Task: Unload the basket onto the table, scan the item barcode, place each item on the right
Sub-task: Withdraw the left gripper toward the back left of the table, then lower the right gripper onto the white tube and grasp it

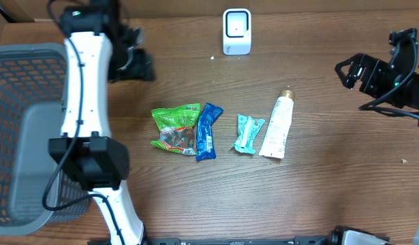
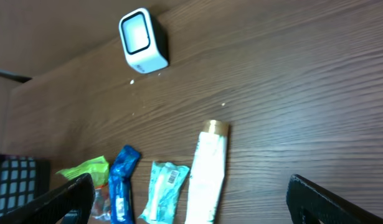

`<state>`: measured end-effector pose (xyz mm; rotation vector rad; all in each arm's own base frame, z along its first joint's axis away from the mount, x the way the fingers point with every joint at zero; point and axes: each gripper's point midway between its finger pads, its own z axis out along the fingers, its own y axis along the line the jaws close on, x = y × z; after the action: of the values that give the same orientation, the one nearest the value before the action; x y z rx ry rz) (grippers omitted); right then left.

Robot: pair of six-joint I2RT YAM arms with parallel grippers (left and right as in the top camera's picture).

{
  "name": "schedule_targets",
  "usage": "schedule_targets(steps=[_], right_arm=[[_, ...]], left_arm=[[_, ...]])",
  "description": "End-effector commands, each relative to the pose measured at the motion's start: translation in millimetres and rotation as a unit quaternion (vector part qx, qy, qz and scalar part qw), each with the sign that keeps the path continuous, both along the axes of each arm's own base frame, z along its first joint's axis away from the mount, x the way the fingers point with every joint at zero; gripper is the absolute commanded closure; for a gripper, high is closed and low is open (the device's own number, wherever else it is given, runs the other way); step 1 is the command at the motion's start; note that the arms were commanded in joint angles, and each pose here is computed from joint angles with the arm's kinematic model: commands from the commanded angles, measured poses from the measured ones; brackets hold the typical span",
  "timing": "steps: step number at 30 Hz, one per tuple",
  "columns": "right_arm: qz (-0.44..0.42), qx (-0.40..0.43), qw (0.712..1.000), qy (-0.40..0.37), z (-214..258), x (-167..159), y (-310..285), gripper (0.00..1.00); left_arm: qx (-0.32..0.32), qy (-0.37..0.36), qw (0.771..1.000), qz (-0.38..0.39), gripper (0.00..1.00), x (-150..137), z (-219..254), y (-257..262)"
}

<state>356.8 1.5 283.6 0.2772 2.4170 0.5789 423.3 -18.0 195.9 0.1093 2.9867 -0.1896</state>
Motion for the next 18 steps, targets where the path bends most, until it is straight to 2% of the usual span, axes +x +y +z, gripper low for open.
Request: schedule_targets(steps=[1, 5, 8, 11, 18], right_arm=[[0.019, 0.016, 0.999, 0.027, -11.8, 2.3, 12.7, 0.01], [0.033, 0.027, 0.995, 0.085, -42.6, 5.3, 22.0, 0.02], [0.055, 0.032, 0.989, 0.134, -73.4, 5.3, 35.6, 0.03], [0.080, 0.034, 0.979, 0.182, -107.3, 2.1, 50.5, 0.04], [0.134, 0.027, 0.959, 0.248, -174.6, -6.4, 81.4, 0.04]], left_arm=[[-0.092, -0.055, 0.994, -0.001, 0.29, 9.7, 37.2, -71.9], [-0.082, -0.055, 0.995, 0.000, 0.29, 7.9, 35.7, -99.2], [-0.041, -0.060, 0.997, 0.005, 0.27, 5.4, 32.6, -108.1], [-0.009, -0.063, 0.998, 0.018, 0.23, 3.2, 30.8, -110.5], [-0.010, -0.060, 0.998, 0.032, 0.10, 4.9, 26.9, -114.3]])
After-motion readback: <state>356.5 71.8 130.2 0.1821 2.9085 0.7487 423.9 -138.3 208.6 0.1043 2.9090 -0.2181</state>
